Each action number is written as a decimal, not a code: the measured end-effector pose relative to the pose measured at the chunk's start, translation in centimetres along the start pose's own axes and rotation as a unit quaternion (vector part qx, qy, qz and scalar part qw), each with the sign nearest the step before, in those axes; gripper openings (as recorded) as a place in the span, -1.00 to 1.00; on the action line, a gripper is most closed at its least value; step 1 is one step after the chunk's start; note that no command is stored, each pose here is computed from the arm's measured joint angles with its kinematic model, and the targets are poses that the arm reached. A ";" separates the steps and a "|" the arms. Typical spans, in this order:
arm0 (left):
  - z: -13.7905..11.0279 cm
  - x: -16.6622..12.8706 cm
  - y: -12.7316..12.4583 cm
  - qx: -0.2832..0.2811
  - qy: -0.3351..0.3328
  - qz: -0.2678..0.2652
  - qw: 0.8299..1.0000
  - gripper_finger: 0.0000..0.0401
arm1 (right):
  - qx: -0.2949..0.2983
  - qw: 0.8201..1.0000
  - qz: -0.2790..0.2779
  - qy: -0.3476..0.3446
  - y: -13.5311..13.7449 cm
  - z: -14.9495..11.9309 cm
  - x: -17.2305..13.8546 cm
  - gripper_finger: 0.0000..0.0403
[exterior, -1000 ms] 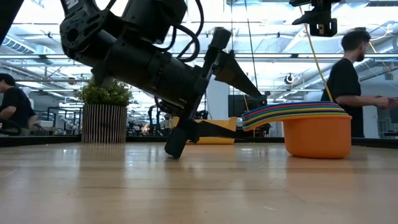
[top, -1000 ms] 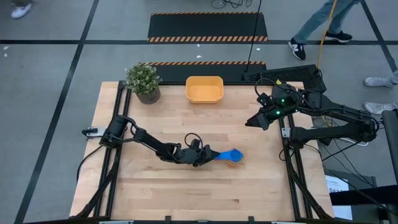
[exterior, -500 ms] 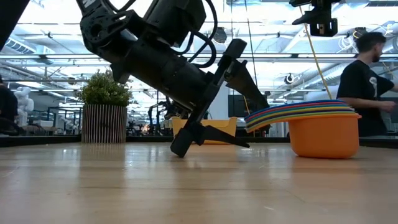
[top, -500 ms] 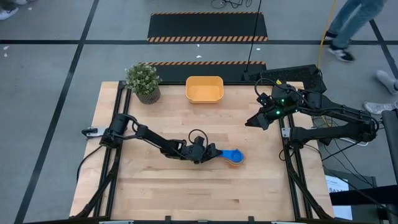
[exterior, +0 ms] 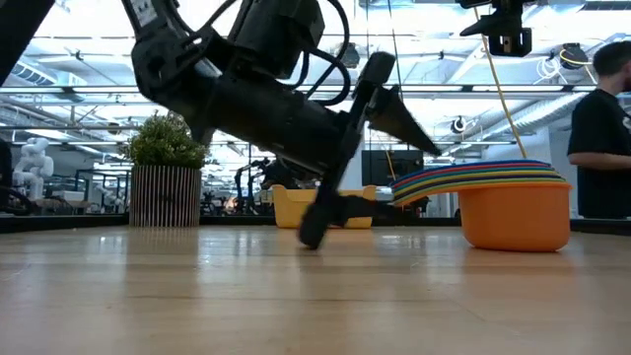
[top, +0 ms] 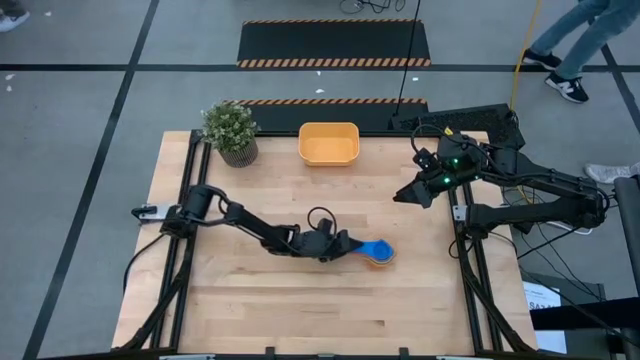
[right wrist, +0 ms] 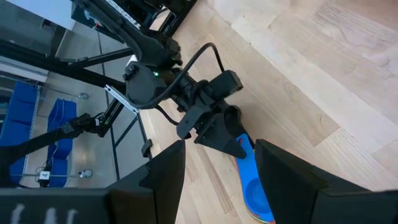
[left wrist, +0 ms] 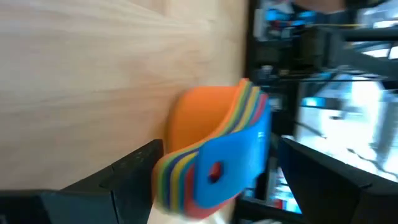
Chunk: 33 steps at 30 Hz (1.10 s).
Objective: Nest measuring cups in basket
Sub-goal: Put the stacked measuring cups into the yellow bin
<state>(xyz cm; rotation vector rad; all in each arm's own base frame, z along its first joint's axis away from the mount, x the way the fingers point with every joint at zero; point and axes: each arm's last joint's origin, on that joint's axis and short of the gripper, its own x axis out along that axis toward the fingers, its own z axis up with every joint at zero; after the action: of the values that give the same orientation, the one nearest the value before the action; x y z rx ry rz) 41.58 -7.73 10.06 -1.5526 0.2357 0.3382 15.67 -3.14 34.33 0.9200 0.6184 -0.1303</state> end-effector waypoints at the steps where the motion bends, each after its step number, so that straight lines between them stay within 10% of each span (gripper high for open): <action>1: -0.1 0.3 0.2 -0.004 0.001 -0.010 1.000 0.58 | 0.002 1.000 0.000 0.000 0.0 0.0 0.0 -0.08; 13: 0.2 0.8 0.6 -0.001 0.012 -0.035 0.999 0.54 | 0.009 1.000 0.000 0.000 0.0 0.0 0.0 -0.08; 33: 0.3 0.8 0.7 0.017 0.006 -0.035 0.999 -0.38 | 0.009 1.000 -0.001 0.000 0.0 0.0 0.0 -0.08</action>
<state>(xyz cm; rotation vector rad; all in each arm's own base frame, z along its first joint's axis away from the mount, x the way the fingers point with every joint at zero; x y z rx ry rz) 42.06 -7.40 9.14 -1.5262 0.1952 0.2683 15.66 -3.14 34.32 0.9366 0.6180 -0.1375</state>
